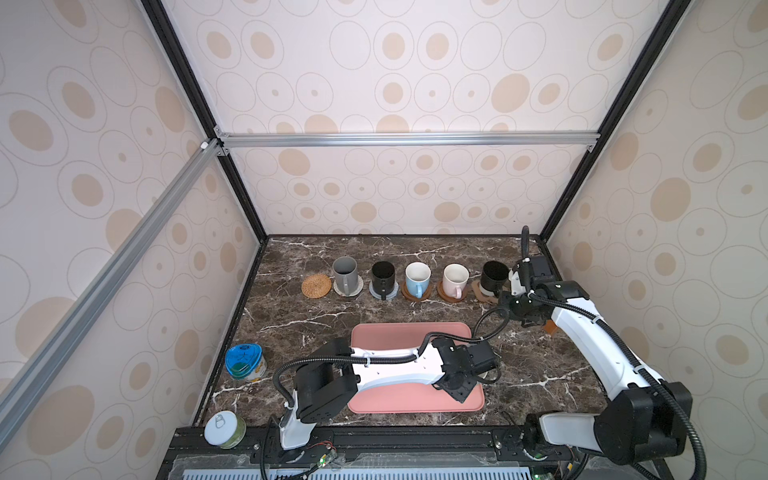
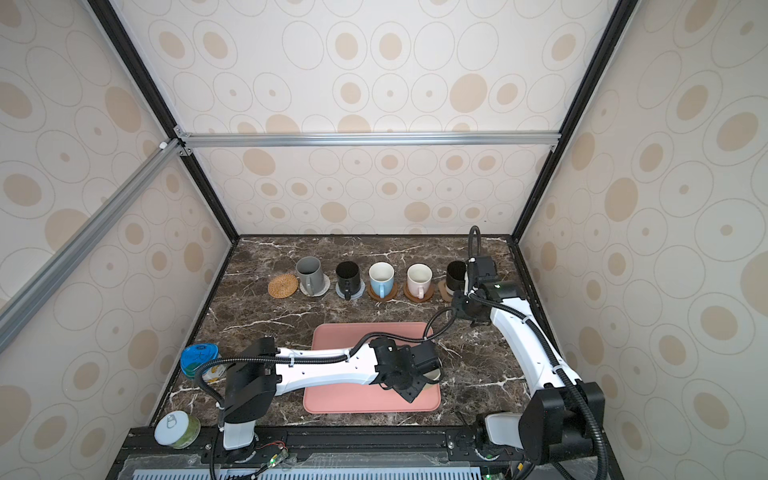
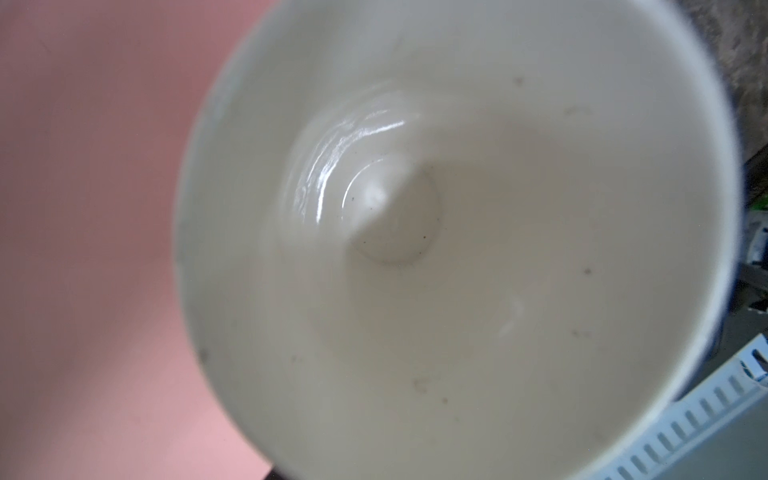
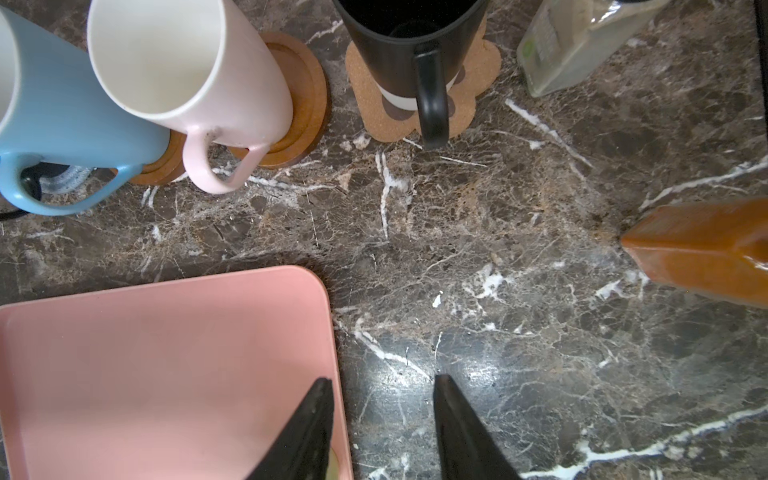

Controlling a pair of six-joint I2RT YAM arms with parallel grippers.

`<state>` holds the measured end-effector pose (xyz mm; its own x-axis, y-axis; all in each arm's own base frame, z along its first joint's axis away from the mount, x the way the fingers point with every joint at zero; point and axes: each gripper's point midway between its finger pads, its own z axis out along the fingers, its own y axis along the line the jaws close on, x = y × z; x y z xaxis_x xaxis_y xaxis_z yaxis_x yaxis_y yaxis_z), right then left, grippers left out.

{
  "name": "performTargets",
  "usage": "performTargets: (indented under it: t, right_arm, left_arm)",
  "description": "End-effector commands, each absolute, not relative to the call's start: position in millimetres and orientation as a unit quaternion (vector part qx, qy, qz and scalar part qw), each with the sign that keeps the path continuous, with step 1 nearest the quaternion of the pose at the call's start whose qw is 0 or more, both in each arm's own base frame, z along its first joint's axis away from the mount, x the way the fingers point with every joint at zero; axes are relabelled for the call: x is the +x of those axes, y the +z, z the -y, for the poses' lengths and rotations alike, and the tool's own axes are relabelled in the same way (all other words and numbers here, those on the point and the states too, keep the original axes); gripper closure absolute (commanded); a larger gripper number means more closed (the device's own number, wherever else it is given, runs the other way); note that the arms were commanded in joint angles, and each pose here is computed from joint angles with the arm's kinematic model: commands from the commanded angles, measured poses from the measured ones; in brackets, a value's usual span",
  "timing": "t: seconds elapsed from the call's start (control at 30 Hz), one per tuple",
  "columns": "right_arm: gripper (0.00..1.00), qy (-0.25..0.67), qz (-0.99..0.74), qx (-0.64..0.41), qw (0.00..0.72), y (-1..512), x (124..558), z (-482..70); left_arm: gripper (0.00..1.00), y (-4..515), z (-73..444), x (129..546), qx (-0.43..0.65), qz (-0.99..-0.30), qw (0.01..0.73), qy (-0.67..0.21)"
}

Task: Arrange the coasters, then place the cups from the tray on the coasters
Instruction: 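Lift the pale-green mug with the left gripper off the pink tray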

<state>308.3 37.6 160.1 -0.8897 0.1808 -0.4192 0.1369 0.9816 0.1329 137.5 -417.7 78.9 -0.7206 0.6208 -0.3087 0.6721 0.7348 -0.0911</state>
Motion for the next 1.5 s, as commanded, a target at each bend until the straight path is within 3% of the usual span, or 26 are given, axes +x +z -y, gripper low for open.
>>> performTargets:
  t: [0.0, 0.63, 1.47]
  right_arm:
    - [0.57, 0.035, -0.973, 0.092, 0.210, 158.9, 297.2, -28.5]
    - [0.57, 0.023, -0.975, 0.104, 0.196, 152.9, 286.1, -20.6]
    - [0.57, 0.025, -0.977, 0.103, 0.188, 148.7, 286.3, -21.7]
  left_arm:
    - [0.69, 95.0, 418.6, 149.6, 0.347, -0.917, 0.159, -0.116]
    - [0.82, 100.1, 410.2, 163.2, 0.346, -0.909, 0.193, -0.127]
    - [0.85, 102.5, 344.1, 192.3, 0.229, -0.939, 0.232, -0.111]
